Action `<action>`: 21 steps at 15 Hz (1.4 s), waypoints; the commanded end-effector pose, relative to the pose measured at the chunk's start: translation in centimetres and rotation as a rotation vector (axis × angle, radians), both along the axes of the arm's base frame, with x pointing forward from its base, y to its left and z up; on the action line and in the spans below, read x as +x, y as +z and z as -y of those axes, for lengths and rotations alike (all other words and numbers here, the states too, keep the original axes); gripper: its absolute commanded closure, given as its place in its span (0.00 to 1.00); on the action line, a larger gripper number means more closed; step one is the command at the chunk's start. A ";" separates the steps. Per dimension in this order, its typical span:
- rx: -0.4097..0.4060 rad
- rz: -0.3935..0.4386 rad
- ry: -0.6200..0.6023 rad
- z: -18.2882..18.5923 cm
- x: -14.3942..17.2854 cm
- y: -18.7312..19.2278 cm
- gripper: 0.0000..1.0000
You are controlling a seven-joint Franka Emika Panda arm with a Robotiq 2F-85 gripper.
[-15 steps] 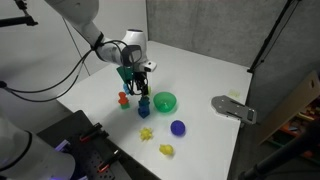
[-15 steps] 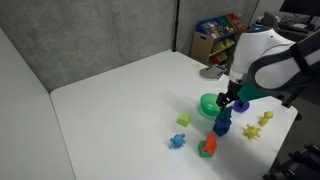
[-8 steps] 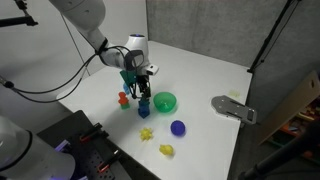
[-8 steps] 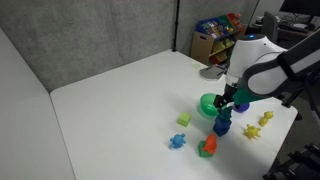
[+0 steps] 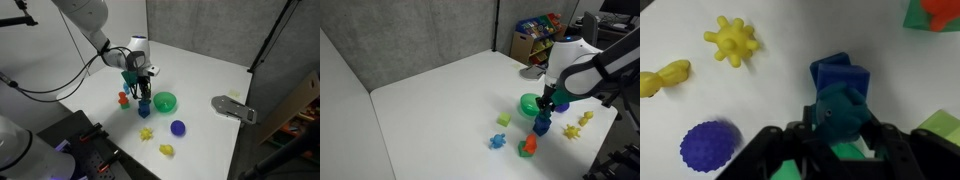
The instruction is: Pick up the blue object from the blue block and put it in the green bowl
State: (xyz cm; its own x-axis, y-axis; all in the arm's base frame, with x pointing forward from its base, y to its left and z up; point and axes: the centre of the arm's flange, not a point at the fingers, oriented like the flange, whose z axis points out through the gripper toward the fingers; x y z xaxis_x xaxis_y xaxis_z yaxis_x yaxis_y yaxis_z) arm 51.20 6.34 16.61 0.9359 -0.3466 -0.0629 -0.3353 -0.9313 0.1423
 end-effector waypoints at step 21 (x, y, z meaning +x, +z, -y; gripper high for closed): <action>-0.019 0.034 -0.241 3.8 10.9 -0.8 0.66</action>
State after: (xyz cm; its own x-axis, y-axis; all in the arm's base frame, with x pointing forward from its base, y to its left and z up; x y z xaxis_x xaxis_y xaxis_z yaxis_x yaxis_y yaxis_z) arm 60.76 2.77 16.78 0.8390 -0.5441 -0.0017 -0.5387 -0.8311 0.1379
